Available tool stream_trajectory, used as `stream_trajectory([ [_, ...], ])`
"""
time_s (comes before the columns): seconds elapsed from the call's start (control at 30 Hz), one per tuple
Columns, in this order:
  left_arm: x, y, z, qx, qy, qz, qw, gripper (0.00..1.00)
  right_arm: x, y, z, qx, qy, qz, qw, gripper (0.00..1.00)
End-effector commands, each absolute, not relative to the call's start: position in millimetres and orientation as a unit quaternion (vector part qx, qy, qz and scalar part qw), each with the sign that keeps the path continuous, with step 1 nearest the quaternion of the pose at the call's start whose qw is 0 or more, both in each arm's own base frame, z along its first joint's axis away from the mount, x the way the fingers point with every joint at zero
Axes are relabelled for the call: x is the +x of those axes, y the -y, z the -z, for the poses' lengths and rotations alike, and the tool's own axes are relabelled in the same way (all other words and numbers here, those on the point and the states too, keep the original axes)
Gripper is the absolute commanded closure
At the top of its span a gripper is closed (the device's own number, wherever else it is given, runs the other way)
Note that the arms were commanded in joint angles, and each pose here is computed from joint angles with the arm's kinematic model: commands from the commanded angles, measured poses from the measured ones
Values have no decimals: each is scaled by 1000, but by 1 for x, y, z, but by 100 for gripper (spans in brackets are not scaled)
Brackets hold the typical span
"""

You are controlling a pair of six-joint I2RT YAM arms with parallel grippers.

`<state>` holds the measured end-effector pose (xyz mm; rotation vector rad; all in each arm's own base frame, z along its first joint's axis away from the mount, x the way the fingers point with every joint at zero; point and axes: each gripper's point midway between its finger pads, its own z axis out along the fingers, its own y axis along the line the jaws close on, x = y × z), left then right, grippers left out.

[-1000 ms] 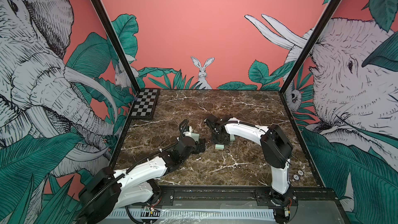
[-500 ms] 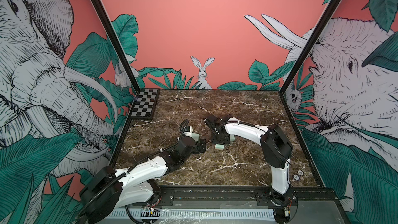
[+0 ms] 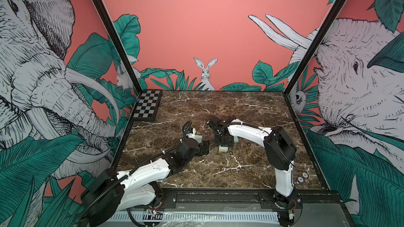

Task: Take the rings out of the lift-off lid box
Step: Close the lid on the jewelry box.

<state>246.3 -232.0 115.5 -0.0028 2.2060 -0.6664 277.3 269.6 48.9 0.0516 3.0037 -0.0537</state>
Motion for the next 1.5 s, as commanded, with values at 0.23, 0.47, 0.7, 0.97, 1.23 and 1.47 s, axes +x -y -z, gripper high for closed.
stream_trajectory([
  [0.23,247,226,-115,-11,-873,263,411,1,273,-267,-102,-16,-994,-4,105,39],
  [0.47,247,226,-113,-12,-874,260,411,1,263,-279,-92,-41,-993,-63,95,55],
  [0.7,246,225,-113,-11,-875,259,410,1,265,-280,-67,-43,-994,-53,81,81],
  [0.97,244,218,-109,-16,-877,249,411,1,269,-271,-40,-32,-996,-42,71,84],
  [1.23,243,215,-103,-19,-880,244,407,1,265,-261,-27,-34,-997,-24,65,83],
  [1.47,249,192,-123,-9,-881,184,437,1,285,-278,-87,-75,-985,-70,142,40],
])
